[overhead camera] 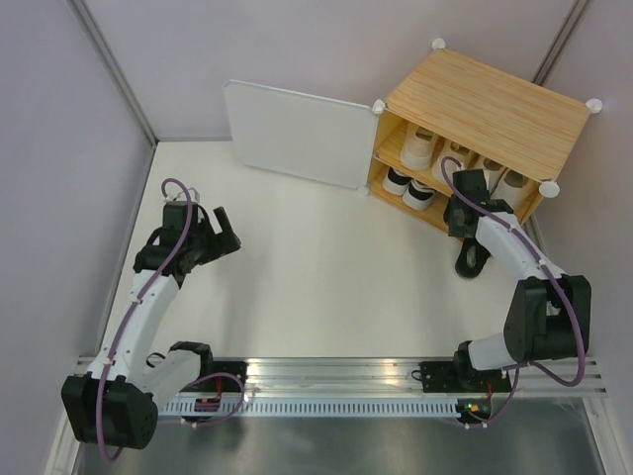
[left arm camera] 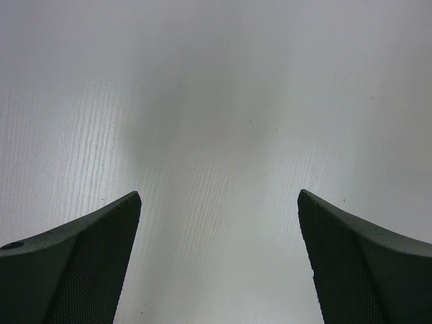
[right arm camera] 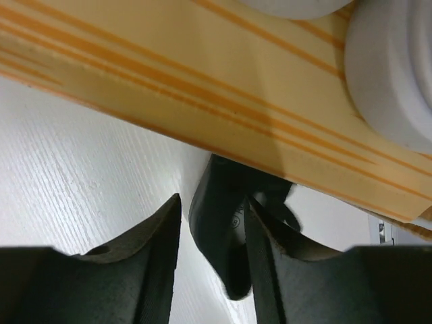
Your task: Place and organize the shoes in the shoe cabinet
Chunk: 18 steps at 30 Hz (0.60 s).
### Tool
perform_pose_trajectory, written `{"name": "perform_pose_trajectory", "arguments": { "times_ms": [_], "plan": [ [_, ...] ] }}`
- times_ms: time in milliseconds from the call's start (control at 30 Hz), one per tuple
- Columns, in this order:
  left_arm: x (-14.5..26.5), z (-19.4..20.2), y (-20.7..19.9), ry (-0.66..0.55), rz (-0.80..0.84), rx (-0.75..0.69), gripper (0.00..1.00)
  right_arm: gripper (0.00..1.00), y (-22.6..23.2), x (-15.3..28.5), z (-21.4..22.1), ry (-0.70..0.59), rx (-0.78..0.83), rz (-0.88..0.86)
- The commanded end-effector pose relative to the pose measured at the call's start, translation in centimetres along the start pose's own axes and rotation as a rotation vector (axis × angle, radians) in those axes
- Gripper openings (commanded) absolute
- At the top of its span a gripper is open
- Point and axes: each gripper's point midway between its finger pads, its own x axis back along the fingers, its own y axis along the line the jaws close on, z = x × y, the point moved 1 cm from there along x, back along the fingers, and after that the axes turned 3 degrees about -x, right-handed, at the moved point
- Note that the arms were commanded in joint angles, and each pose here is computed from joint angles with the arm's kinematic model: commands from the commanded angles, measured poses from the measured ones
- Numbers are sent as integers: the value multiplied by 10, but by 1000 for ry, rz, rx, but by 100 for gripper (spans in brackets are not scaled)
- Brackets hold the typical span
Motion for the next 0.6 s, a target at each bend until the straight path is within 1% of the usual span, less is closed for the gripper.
{"name": "perform_pose_trajectory", "arguments": {
  "times_ms": [0, 33, 100, 133, 167, 233, 267, 333, 367, 567],
  "plan": [
    [1, -7, -4, -33, 28, -42, 100, 48, -10, 4, -11, -77, -68, 50],
    [1, -7, -4, -33, 28, -40, 100, 51, -10, 7, -11, -83, -86, 47],
    [2, -8, -4, -38, 29, -40, 100, 54, -8, 9, -3, -77, -152, 36],
    [2, -8, -4, -36, 29, -40, 100, 57, -9, 16, -5, -103, -192, 27],
    [2, -8, -4, -39, 30, -42, 100, 63, -8, 16, 3, -100, -213, 19],
    [3, -8, -4, -41, 31, -40, 100, 67, -10, 27, 4, -139, -299, 5],
    [3, -8, -4, -41, 31, -40, 100, 71, -11, 27, 11, -131, -308, 6],
    [3, -8, -4, -43, 32, -40, 100, 76, -16, 35, 17, -138, -366, 19],
    [4, -8, -4, -43, 32, -40, 100, 79, -17, 35, 24, -129, -381, 20],
    [6, -10, -5, -53, 36, -42, 100, 84, -24, 43, 42, -137, -501, 39]
  ]
}}
